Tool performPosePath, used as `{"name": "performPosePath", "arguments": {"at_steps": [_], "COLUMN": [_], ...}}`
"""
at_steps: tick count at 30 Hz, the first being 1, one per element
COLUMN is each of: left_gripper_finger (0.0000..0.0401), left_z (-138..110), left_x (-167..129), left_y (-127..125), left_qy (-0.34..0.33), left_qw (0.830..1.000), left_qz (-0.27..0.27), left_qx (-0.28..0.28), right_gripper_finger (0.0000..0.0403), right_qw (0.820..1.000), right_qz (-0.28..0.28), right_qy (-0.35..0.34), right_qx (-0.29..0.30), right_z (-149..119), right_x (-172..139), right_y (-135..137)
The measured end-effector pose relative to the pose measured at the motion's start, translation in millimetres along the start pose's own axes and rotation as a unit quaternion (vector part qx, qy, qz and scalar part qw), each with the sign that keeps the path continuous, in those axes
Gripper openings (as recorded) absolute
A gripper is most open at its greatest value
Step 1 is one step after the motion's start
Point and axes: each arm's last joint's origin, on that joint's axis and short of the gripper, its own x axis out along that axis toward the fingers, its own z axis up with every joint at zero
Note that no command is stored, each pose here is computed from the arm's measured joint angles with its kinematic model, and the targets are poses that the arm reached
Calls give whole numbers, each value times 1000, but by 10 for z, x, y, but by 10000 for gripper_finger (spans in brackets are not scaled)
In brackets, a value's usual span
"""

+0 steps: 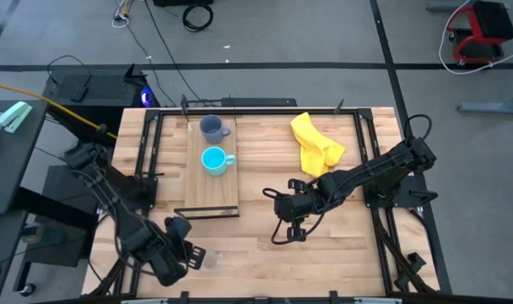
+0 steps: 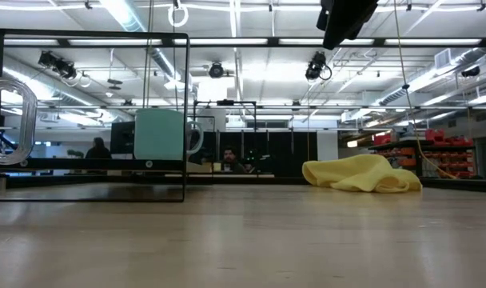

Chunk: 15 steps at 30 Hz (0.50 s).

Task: Stack small to large cups/mugs on shelf
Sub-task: Put the transparent mug on the shelf

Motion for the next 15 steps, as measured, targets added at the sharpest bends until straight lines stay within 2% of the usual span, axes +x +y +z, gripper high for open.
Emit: {"name": "performPosePath", "arguments": {"at_steps": [8, 15], "left_gripper_finger": [16, 25], "left_z": [-114, -141], "left_x": [188, 280], "left_y": [-76, -73], "left_qy": [17, 9], "left_qw": [1000, 999], "left_qz": [18, 35], "left_qx": [-8, -13], "right_gripper_finger": [16, 50], "right_qw": [998, 995], "right_qz": [-23, -40], "right_qy": [42, 80], "right_qx": [29, 36], "right_z": [-157, -390], "right_x": [98, 295], "right_y": [-21, -14]}}
